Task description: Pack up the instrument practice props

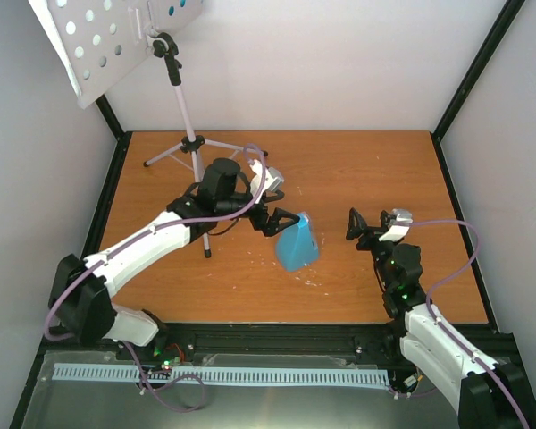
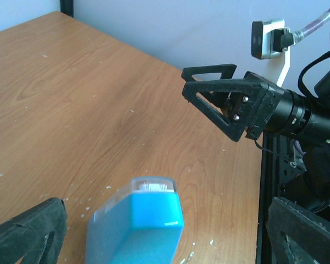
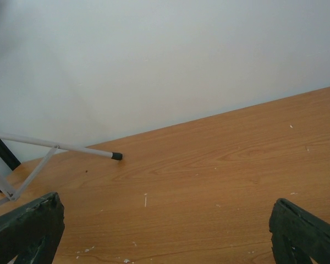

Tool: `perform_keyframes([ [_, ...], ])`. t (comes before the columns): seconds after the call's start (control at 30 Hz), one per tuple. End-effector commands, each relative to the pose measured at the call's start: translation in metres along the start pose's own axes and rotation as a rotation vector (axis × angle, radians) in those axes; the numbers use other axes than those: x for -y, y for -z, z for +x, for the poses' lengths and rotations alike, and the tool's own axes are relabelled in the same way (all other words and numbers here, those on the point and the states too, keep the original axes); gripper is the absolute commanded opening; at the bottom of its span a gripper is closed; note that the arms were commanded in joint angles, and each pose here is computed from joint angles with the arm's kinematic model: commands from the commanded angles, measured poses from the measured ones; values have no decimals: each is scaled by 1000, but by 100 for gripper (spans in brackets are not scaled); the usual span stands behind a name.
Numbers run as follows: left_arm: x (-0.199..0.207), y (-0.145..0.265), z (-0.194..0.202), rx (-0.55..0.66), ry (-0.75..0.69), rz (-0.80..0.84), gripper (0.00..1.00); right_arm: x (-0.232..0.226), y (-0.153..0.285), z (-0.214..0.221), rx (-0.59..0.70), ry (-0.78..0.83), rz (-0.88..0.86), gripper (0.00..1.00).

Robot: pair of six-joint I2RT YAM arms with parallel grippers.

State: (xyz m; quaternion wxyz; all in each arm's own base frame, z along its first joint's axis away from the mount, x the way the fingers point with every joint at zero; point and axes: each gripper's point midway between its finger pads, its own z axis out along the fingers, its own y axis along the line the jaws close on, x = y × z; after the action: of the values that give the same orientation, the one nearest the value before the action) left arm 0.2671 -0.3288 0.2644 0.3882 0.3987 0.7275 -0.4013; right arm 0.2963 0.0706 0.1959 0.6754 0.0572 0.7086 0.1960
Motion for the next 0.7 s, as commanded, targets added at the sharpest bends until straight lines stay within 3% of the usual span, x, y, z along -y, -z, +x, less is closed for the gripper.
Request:
perform_keyframes([
  [0.0, 5, -6, -24, 54, -93, 68, 99, -4, 0, -6, 16, -7, -21, 100],
  [0.13, -11, -13, -4, 18, -86, 4, 99, -7, -1, -4, 8, -10, -39, 100],
  [0.3, 0, -27, 11, 14, -58, 89, 99, -3, -5, 2, -11, -10, -23, 100],
  [0.67, -14, -77, 65, -110, -67, 7, 99, -3, -5, 3, -15, -4, -19, 100],
])
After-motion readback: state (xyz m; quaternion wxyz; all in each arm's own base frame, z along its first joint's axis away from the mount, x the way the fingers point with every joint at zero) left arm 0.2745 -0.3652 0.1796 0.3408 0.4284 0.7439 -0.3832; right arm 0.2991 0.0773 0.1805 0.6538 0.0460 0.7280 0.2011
